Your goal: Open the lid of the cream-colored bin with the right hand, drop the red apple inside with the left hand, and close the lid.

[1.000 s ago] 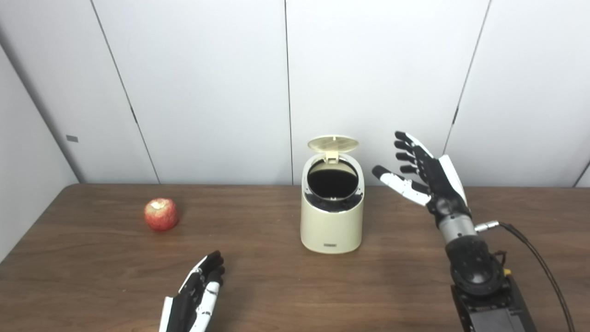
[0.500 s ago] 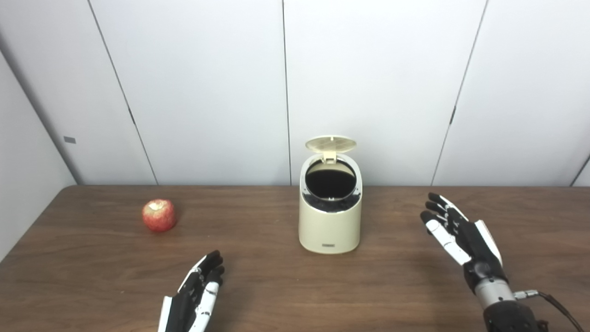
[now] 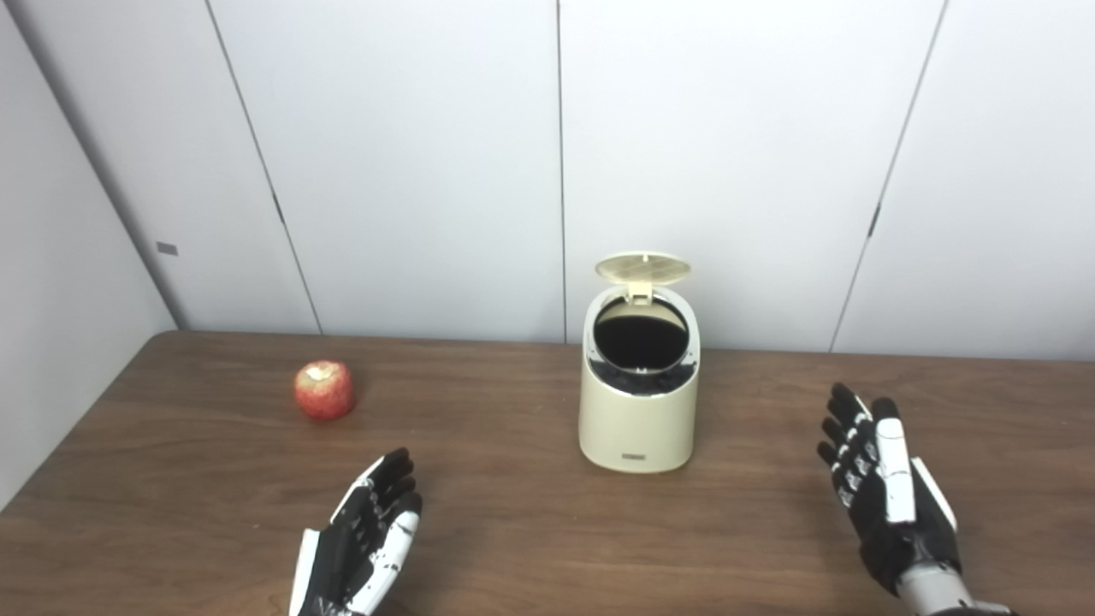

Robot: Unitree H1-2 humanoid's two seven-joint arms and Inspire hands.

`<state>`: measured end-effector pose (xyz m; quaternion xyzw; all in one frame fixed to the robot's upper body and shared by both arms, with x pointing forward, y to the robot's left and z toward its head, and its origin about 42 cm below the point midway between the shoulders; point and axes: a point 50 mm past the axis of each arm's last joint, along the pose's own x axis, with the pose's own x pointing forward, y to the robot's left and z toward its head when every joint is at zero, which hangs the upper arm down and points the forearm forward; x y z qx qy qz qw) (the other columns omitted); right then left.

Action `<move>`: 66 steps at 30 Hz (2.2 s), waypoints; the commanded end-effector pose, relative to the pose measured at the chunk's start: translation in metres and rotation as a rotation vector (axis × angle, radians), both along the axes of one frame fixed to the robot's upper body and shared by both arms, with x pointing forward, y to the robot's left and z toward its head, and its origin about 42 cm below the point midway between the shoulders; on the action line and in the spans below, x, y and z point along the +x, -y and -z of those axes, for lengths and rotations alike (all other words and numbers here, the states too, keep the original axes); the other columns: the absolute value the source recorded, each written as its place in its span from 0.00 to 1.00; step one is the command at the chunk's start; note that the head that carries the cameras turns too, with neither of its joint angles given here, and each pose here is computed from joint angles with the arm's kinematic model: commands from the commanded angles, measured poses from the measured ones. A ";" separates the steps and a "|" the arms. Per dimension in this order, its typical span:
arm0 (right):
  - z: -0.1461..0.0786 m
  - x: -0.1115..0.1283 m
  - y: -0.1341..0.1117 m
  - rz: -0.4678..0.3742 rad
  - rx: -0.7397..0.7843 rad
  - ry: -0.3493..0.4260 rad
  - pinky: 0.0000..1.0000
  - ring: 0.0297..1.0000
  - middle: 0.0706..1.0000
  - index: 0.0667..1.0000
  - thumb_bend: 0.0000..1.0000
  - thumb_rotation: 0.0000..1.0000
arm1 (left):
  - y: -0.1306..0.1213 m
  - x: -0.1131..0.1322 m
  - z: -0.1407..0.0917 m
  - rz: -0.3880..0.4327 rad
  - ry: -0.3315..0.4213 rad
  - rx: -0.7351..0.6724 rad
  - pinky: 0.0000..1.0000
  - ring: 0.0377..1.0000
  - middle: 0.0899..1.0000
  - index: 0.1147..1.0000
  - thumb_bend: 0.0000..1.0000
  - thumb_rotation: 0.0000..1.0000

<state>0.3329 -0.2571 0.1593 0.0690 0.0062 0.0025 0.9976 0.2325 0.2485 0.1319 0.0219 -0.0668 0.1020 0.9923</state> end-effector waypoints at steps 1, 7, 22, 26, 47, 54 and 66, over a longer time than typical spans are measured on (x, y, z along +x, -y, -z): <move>-0.017 0.000 0.002 0.011 0.001 0.084 1.00 1.00 0.99 0.96 0.47 1.00 | -0.004 0.004 -0.020 -0.028 0.074 0.031 0.78 0.83 0.84 0.84 0.45 0.38; -0.015 -0.005 0.011 0.019 -0.023 0.094 1.00 1.00 0.99 0.96 0.44 1.00 | -0.022 0.004 -0.031 -0.138 0.081 0.143 0.72 0.79 0.81 0.83 0.63 0.37; -0.032 -0.018 -0.004 0.013 -0.069 0.099 0.92 0.94 0.93 0.92 0.41 1.00 | -0.093 0.047 -0.069 -0.326 0.029 0.457 0.72 0.78 0.81 0.84 0.80 0.14; -0.039 -0.022 -0.006 0.010 -0.055 0.098 0.92 0.94 0.93 0.91 0.41 1.00 | -0.108 0.071 -0.078 -0.358 -0.019 0.553 0.71 0.80 0.84 0.85 0.81 0.16; -0.048 -0.031 -0.022 -0.007 -0.072 0.091 0.96 0.95 0.94 0.94 0.39 1.00 | -0.136 0.176 -0.112 -0.205 -0.214 0.851 0.84 0.96 0.99 0.96 1.00 0.18; -0.046 -0.029 -0.026 -0.019 -0.071 0.104 0.94 0.95 0.92 0.95 0.37 1.00 | -0.139 0.199 -0.118 -0.149 -0.285 0.890 0.87 1.00 1.00 0.96 1.00 0.18; -0.041 -0.027 -0.030 -0.013 -0.062 0.097 0.93 0.95 0.93 0.95 0.40 0.93 | -0.144 0.218 -0.118 -0.144 -0.368 1.014 0.84 0.97 0.98 0.90 0.97 0.18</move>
